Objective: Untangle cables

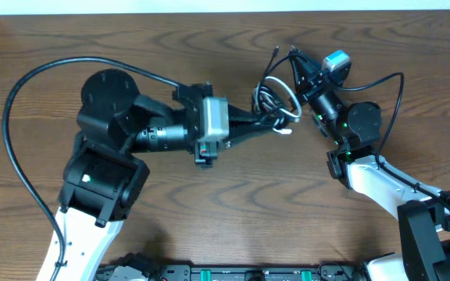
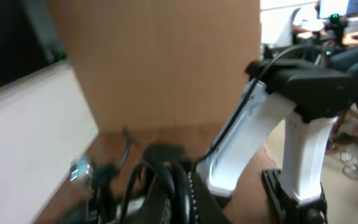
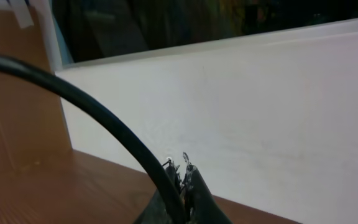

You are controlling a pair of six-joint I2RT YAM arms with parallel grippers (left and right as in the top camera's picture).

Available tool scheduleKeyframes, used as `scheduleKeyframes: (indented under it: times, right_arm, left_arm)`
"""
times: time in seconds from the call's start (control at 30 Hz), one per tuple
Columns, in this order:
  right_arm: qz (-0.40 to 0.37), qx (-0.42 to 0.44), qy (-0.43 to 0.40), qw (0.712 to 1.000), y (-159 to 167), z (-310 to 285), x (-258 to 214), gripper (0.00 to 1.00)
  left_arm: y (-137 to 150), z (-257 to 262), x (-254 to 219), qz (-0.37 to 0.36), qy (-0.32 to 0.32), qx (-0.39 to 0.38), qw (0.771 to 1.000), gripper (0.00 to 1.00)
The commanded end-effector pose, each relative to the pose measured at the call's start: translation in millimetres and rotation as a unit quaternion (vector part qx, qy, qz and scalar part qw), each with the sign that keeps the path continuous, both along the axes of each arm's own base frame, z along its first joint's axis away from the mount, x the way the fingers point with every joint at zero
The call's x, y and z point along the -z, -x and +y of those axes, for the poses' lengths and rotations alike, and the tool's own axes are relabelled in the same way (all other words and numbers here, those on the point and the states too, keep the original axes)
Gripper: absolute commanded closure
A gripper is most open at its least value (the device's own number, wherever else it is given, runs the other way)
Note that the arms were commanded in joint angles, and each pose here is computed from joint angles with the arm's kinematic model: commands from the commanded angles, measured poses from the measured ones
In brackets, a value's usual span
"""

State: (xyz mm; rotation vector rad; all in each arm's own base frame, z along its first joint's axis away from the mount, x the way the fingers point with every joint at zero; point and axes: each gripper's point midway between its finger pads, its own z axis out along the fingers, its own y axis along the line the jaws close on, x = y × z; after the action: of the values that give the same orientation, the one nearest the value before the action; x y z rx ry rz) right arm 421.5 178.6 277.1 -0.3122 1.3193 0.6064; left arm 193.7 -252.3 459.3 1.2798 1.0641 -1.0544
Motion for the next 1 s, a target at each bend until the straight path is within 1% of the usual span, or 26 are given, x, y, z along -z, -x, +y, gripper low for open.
scheduleKeyframes:
  times: [0.0,0.07,0.2,0.27,0.37,0.47,0.5,0.53,0.57,0.67,0.77,0.8,0.87,0.93,0.97]
  right_arm:
    - [-0.006,-0.002,0.020,1.000,0,1,-2,0.99]
    - [0.000,-0.013,0.024,1.000,2,4,2,0.99]
    - [-0.002,-0.057,0.033,0.998,12,19,4,0.99]
    - [-0.003,-0.080,0.036,0.996,19,30,5,0.99]
    - [0.003,-0.123,0.044,0.991,32,51,10,0.99]
    - [0.022,-0.169,0.055,0.984,46,72,21,0.99]
    - [0.032,-0.188,0.060,0.980,53,79,26,0.99]
    - [0.045,-0.207,0.065,0.975,58,86,33,0.99]
    - [0.057,-0.228,0.072,0.969,66,93,40,0.99]
    - [0.071,-0.271,0.079,0.957,80,103,48,0.99]
    - [0.071,-0.317,0.085,0.942,95,109,50,0.99]
    - [0.070,-0.326,0.086,0.939,98,110,50,0.99]
    - [0.070,-0.328,0.086,0.938,99,111,50,0.99]
    - [0.070,-0.328,0.086,0.938,99,111,50,0.99]
    - [0.070,-0.326,0.086,0.939,98,110,50,0.99]
  left_arm:
    - [28,-2,-30,-0.029,0.033,0.058,0.997,0.92]
    - [40,-1,-45,-0.054,0.052,0.082,0.994,0.92]
    - [51,3,-67,-0.084,0.082,0.091,0.989,0.92]
    - [49,3,-73,-0.091,0.093,0.081,0.988,0.93]
    - [36,2,-78,-0.083,0.108,0.047,0.990,0.93]
    - [11,5,-87,-0.073,0.132,-0.016,0.988,0.93]
    - [-3,8,-91,-0.068,0.145,-0.050,0.986,0.92]
    - [-16,13,-94,-0.066,0.156,-0.083,0.982,0.93]
    - [-36,22,-99,-0.062,0.171,-0.133,0.974,0.93]
    - [-61,40,-106,-0.066,0.191,-0.204,0.958,0.93]
    - [-86,63,-110,-0.090,0.199,-0.280,0.935,0.93]
    - [-98,74,-109,-0.105,0.193,-0.312,0.924,0.92]
    - [-114,90,-105,-0.114,0.182,-0.359,0.908,0.92]
    - [-136,115,-98,-0.108,0.171,-0.428,0.881,0.92]
    - [-148,132,-94,-0.101,0.166,-0.468,0.862,0.92]
